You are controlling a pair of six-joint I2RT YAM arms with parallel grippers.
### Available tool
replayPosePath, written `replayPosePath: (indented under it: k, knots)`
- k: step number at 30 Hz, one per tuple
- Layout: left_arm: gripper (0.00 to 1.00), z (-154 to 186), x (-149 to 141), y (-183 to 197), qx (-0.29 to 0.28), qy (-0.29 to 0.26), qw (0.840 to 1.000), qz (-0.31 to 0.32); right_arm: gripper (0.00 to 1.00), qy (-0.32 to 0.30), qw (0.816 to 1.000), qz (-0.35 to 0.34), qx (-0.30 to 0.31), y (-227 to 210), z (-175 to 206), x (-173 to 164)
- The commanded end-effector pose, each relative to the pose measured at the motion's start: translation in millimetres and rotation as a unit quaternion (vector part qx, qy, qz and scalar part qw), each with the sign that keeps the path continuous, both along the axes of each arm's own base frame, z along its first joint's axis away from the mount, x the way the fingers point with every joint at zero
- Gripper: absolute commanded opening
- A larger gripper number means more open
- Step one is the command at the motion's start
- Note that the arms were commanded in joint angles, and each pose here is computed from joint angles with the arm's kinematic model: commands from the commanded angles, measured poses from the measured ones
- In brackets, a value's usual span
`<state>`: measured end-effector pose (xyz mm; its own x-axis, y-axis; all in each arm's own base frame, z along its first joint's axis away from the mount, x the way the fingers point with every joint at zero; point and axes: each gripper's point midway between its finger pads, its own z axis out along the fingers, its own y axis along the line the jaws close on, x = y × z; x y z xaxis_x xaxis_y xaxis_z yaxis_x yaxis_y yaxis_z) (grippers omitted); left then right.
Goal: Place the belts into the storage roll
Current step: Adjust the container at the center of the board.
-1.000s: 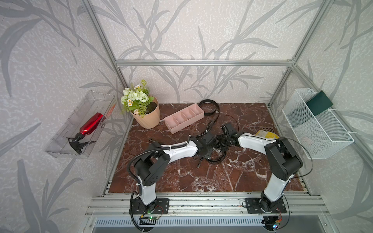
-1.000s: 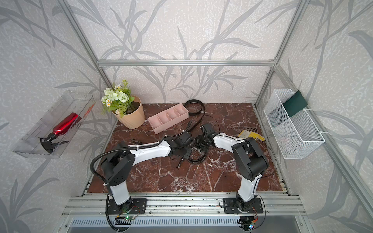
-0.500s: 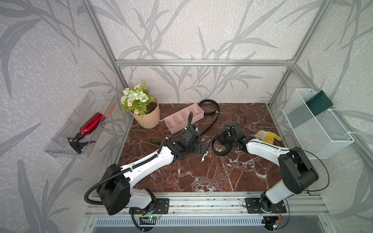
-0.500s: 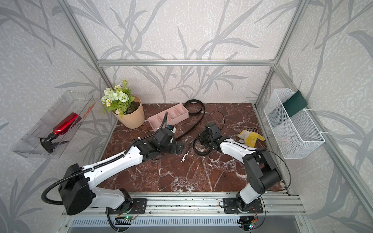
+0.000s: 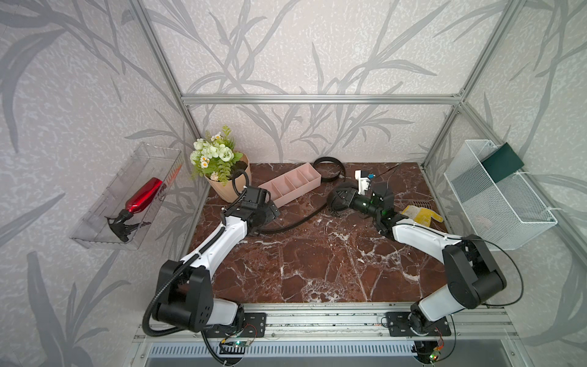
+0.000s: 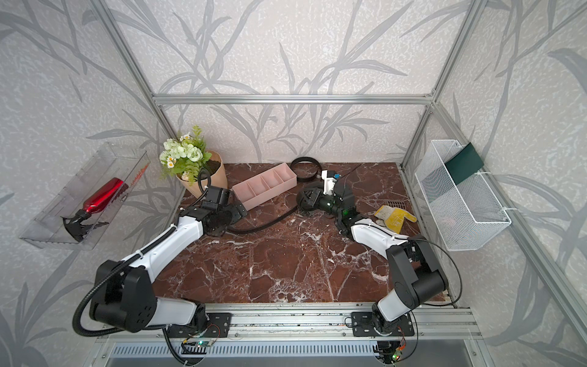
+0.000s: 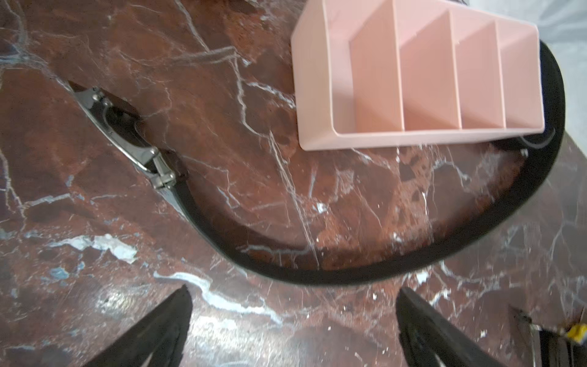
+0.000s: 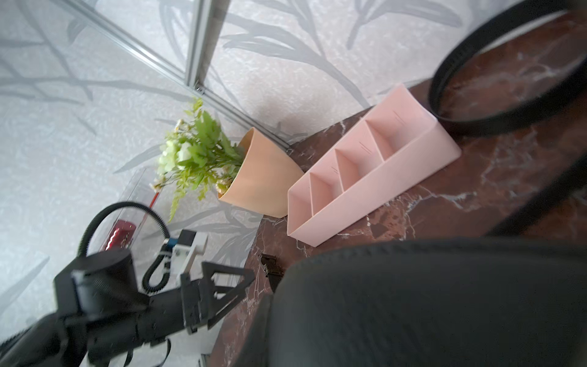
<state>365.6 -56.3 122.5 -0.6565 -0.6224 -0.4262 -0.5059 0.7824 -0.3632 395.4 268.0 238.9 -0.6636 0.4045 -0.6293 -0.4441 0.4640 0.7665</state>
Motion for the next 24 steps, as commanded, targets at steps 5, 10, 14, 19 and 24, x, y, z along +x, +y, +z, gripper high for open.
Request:
replayPosePath:
  k: [5, 10, 14, 19, 24]
  knots:
    - [0.99, 8, 62, 25, -0.032, -0.029, 0.996, 0.074, 0.0, -0.156, 0.984, 0.061, 0.056, 16, 76, -5]
    - [0.99, -4, 89, 26, -0.052, -0.032, 0.995, 0.085, 0.0, -0.15, 0.983, 0.067, 0.081, 20, 79, -1]
    - [0.97, -20, 102, 25, -0.053, -0.015, 0.995, 0.088, 0.0, -0.152, 0.983, 0.069, 0.079, 21, 86, 6]
    - [0.86, -42, 108, 22, -0.053, 0.008, 0.995, 0.088, 0.0, -0.162, 0.981, 0.06, 0.089, 16, 100, 16]
    - [0.65, -60, 107, 16, -0.053, 0.029, 0.995, 0.078, 0.0, -0.163, 0.98, 0.048, 0.101, 9, 105, 23]
